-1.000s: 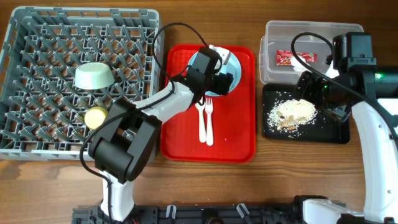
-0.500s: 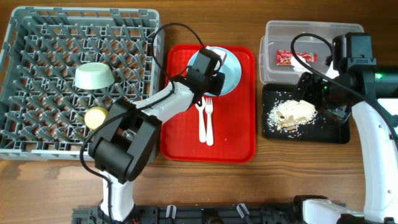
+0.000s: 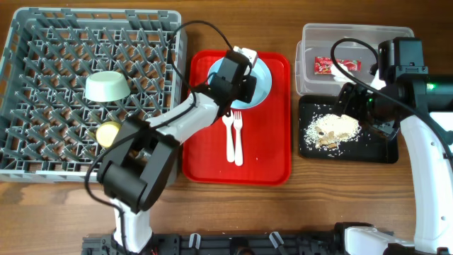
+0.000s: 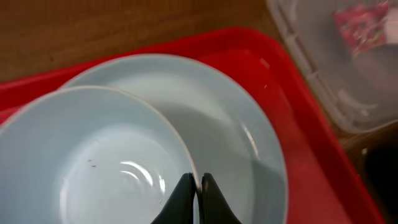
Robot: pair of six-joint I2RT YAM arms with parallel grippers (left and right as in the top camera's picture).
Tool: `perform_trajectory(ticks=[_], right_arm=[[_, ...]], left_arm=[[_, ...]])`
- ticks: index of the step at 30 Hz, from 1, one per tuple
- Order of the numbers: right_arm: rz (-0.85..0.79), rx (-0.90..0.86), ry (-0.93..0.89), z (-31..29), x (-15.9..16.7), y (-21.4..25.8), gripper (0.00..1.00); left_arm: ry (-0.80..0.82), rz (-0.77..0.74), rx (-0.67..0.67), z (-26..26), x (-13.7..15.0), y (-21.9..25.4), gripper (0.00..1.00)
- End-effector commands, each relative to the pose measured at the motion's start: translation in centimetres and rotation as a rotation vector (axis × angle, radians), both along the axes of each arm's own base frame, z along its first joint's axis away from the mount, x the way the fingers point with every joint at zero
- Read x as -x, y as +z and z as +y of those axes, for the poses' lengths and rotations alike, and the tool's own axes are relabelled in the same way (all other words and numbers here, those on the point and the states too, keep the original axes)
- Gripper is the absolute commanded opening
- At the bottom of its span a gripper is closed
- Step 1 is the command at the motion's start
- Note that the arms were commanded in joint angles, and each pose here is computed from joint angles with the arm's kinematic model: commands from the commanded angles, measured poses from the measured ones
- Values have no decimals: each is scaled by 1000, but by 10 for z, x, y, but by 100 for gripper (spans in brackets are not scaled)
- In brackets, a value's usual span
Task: Sort waste into correct bins and load items into the dishwasher rack
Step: 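Place the blue bowl into the dish rack with left gripper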
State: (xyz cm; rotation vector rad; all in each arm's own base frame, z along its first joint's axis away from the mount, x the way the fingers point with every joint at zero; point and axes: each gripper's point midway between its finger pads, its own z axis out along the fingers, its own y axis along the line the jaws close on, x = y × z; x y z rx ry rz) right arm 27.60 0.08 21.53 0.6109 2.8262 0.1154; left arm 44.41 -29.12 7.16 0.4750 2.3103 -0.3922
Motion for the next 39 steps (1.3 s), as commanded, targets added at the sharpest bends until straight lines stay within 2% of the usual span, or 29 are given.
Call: perform_trajectory(ticks=[1,6,10,13,15,18,25,39], right_arm=[[-7,10,11,-2,2,3,84],[-9,11,16,-2,2,3,84],[-9,12,17,-2,2,3,83],[-12,12,17,-2,1,3,83],[-13,12,17,-2,1,3,83],[-13,12,17,-2,1,3,83],[-13,12,17,-2,1,3,83],[-12,12,17,-2,1,3,83]], left_arm=[[-4,-100,75,0,3,72,4],[57,-98,155,32,12,126,4],[-27,-71,352,67,13,171,4],[17,0,502,114,2,180,4],[33,22,555,140,-4,181,4],[70,74,631,181,-11,172,4],[101,242,794,224,-17,129,4],[288,351,867,289,-25,74,4]])
